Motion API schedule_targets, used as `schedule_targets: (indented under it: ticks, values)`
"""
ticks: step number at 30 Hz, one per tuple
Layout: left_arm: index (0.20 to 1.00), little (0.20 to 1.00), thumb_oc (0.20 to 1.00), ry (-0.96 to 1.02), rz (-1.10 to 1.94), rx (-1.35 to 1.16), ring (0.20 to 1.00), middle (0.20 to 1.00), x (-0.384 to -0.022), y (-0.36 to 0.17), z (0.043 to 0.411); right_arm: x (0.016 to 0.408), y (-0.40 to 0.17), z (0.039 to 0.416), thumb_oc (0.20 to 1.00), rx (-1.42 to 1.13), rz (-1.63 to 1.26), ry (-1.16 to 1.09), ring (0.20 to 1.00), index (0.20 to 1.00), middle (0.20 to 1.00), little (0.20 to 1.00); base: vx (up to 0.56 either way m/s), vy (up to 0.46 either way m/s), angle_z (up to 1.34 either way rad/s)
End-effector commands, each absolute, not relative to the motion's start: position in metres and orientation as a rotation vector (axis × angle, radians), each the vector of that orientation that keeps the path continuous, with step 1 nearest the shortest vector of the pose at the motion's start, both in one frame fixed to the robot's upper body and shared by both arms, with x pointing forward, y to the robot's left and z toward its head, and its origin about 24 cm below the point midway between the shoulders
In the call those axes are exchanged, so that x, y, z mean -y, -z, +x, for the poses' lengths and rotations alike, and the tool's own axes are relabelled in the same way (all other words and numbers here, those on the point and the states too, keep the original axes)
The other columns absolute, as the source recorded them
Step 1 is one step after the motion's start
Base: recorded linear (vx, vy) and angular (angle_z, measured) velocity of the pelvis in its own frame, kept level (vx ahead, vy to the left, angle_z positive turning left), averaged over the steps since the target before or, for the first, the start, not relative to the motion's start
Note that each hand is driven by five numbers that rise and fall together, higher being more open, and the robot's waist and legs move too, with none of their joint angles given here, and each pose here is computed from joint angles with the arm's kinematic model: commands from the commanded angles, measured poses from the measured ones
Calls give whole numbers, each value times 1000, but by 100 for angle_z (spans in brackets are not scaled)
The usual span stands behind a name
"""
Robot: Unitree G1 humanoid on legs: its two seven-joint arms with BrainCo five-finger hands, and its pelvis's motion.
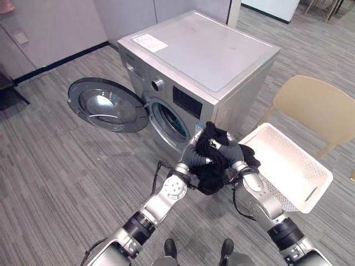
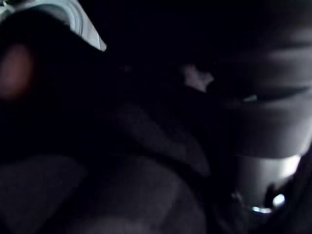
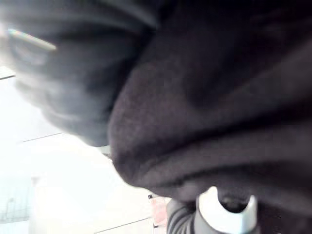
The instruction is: Grab the laundry basket,head to the washer,open it,put in the laundry and shut it.
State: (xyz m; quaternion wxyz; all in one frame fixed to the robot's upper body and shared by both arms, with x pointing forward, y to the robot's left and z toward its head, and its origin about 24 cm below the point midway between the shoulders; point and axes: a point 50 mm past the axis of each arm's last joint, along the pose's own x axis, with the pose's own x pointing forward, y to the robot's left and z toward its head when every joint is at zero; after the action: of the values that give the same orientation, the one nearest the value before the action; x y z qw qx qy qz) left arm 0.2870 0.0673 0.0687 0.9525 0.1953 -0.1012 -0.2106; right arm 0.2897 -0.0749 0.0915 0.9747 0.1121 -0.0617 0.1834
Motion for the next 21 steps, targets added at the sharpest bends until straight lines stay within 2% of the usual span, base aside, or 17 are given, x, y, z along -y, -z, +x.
schedule_targets:
  ticks: [1,2,3,9,12,13,14,15,17,20,21]
  values:
    - [200,200,200,476,425,344,200,200,-40,-92,295,45,-133,286,335,302,381,-501,335,335,335,335,-30,62,-15]
    - [200,200,200,467,410,328,200,200,-42,-90,296,39,-133,283,526,295,395,-536,526,526,526,526,-16,37,-17]
    - [200,200,200,467,410,327,200,200,-42,-90,296,39,-133,283,1000,294,395,-537,1000,1000,1000,1000,-23,46,-25]
    - [200,200,200,387,390,241,200,200,-71,-75,298,46,-124,280,1000,267,319,-558,1000,1000,1000,1000,-18,-1,-9]
    - [200,200,200,269,383,156,200,200,-110,-59,294,77,-105,276,1000,241,136,-501,1000,1000,1000,1000,27,-58,-3]
    - [200,200,200,269,383,155,200,200,-110,-59,294,77,-105,276,1000,240,136,-501,1000,1000,1000,1000,39,-65,6]
    - [200,200,200,208,390,111,200,200,-133,-50,289,106,-91,270,1000,213,2,-428,1000,1000,1000,1000,25,-44,8]
    - [200,200,200,208,389,109,200,200,-133,-50,288,106,-91,269,1000,211,1,-428,1000,1000,1000,1000,23,-82,13]
    - [200,200,200,71,373,-54,200,200,-182,-18,266,161,-57,247,1000,84,-187,-295,1000,1000,1000,1000,-21,-87,33]
    - [200,200,200,13,329,-141,200,200,-201,-2,254,180,-37,237,1000,-10,-267,-246,1000,1000,1000,1000,-46,-38,46]
    - [200,200,200,-59,319,-219,200,200,-224,11,240,199,-16,227,1000,-117,-354,-203,1000,1000,1000,1000,-22,-15,74]
